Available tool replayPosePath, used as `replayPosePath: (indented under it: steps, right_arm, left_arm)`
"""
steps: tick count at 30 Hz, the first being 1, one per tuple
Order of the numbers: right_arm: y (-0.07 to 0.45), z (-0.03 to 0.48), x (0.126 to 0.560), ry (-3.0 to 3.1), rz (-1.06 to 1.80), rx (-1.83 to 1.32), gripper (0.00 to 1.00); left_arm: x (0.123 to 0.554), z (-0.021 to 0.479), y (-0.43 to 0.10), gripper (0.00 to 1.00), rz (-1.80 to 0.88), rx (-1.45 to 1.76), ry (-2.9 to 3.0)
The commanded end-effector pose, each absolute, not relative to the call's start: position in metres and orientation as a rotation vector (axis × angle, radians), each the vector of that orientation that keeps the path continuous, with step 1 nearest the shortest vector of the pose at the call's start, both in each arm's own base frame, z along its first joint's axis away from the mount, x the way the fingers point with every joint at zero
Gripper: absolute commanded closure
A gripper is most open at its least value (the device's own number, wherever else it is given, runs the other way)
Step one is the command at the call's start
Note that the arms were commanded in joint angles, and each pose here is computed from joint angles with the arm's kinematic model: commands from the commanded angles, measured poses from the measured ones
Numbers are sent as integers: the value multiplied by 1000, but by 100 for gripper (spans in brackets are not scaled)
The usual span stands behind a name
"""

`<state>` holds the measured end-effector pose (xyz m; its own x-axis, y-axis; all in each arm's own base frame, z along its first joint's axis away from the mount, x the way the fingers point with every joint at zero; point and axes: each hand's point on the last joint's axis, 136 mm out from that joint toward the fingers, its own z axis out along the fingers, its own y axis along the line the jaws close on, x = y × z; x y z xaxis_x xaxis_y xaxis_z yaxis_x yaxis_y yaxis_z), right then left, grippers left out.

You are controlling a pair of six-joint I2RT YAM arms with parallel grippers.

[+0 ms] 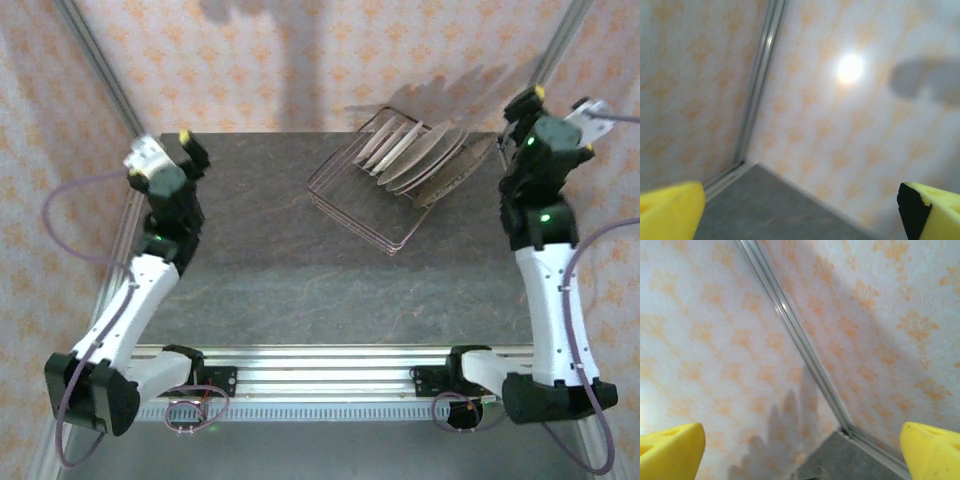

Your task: Unload the plates from the dish rack

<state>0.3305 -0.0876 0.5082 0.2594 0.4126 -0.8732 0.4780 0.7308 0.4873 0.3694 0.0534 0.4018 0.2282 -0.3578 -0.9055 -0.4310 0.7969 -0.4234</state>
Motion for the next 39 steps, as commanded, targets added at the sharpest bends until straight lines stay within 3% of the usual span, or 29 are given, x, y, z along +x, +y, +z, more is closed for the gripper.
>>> replayPosePath:
  steps: [1, 3, 13, 20, 25, 39]
  right_arm:
    - [-69, 424, 331, 1717, 65, 971, 1]
    - [-70, 433, 321, 1677, 117, 1050, 1]
    - [-30, 426, 293, 2021, 73, 1124, 1]
    - [2, 421, 300, 2107, 135, 1025, 0]
    - [11, 413, 307, 2138, 142, 990, 4]
    - [22, 380, 344, 2243, 27, 852, 8]
  left_arm:
    - [370, 354, 52, 1, -334, -997, 1531]
    - [375, 358, 45, 1, -460, -1059, 1511]
    - [347, 332, -46, 1, -312, -838, 2059]
    - [319, 333, -94, 1, -284, -530, 2231]
    - [308, 331, -126, 1, -462, -386, 2263]
    - [286, 330, -166, 1, -627, -167, 2253]
